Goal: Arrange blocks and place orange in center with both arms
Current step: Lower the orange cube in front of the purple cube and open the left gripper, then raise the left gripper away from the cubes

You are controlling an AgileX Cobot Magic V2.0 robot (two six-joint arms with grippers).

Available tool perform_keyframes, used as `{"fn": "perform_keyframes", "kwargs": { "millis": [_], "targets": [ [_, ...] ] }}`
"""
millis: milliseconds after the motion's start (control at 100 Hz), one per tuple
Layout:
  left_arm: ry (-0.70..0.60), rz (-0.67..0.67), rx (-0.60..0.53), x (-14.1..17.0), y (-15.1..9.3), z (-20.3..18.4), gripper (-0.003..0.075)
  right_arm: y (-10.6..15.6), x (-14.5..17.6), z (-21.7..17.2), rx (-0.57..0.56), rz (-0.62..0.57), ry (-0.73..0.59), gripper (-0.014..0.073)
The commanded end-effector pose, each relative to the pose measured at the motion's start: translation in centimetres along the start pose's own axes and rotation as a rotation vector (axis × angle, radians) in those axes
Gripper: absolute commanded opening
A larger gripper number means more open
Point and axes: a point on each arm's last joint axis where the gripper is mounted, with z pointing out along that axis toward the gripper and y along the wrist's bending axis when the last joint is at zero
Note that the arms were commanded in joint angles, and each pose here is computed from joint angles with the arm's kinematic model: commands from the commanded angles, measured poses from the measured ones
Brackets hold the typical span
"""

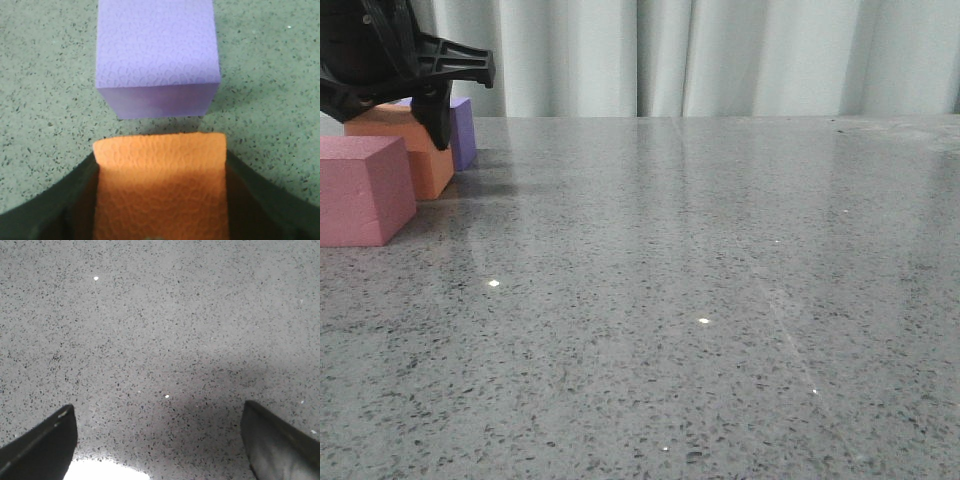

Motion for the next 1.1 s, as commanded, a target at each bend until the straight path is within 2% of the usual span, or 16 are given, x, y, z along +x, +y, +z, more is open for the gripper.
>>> {"fn": "perform_keyframes", "kwargs": {
  "millis": [0, 90, 160, 350, 490, 860, 1090],
  "targets": [
    [-0.098, -0.008, 0.054, -1.6, -0.1, -1.6, 0.0426, 0.1, -0.9, -0.6, -0.009, -0.011, -0.075, 0.0654],
    [-0.105, -0.009, 0.063, -1.7, -0.2, -1.6, 0.0583, 0.1, -0.9, -0.6, -0.009, -0.011, -0.075, 0.0654],
    [-0.103, -0.009, 0.062, -1.7, -0.2, -1.6, 0.0627, 0.1, -0.9, -0.6, -0.009, -0.011, -0.075, 0.0654],
    [-0.106, -0.009, 0.057, -1.8, 0.0, -2.0, 0.0625, 0.1, -0.9, -0.6, -0.009, -0.012, -0.075, 0.0654],
    [-0.135, 0.001, 0.058, -2.2, 0.6, -3.6, 0.0624, 0.1, -0.9, -0.6, -0.009, -0.012, -0.078, 0.0654],
    [-0.243, -0.062, 0.124, -3.1, 2.9, -11.1, 0.0621, 0.1, -0.9, -0.6, -0.009, -0.012, -0.079, 0.0654],
    [-0.365, 0.021, 0.128, -3.2, 5.1, -16.3, 0.062, 0.1, -0.9, -0.6, -0.01, -0.012, -0.083, 0.0654]
  ]
}}
